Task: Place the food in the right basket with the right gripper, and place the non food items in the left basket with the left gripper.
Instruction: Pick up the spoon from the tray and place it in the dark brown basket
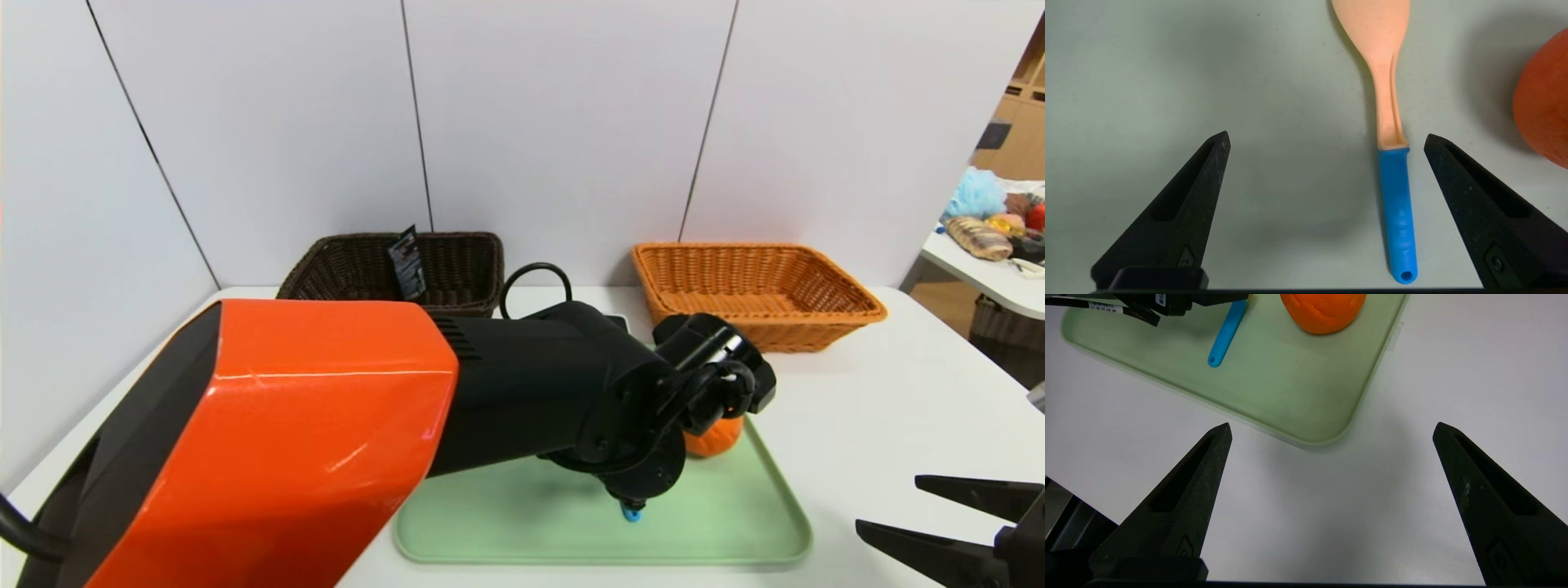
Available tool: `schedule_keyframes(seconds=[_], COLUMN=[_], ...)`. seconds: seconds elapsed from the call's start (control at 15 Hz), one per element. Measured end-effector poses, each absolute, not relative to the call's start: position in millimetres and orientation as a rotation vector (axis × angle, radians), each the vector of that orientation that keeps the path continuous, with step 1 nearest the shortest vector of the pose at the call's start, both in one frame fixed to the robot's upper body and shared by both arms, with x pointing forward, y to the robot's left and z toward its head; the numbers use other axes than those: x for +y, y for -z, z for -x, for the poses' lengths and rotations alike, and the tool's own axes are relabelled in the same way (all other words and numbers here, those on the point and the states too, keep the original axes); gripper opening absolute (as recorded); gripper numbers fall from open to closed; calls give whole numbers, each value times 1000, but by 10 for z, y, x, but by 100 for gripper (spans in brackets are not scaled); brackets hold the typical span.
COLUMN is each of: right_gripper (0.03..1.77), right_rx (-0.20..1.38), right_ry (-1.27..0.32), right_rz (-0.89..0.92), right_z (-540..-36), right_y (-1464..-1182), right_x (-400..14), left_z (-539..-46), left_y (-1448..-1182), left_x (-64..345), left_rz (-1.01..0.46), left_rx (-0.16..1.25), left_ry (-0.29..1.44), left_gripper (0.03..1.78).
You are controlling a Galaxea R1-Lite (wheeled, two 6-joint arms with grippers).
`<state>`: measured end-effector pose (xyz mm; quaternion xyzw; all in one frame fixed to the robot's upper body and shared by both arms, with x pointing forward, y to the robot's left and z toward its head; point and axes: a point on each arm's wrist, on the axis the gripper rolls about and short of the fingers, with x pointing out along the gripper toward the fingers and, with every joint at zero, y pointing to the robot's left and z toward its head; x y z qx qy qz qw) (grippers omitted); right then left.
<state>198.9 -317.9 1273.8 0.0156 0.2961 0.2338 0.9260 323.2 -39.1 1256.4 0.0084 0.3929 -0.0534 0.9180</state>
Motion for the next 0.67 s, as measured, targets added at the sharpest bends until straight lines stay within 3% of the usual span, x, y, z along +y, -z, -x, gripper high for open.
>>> schedule_keyframes(seconds=[0.67], right_gripper=[170], right_rx=[608], right_ry=[-478], right_rz=[-32], right_z=[-1982], right_y=[-12733], right_x=[-3180], left_z=[-3281], left_y=[-12433], left_x=[-466], left_rz=[-24], left_rx=[815], left_ry=[103], left_gripper=[169])
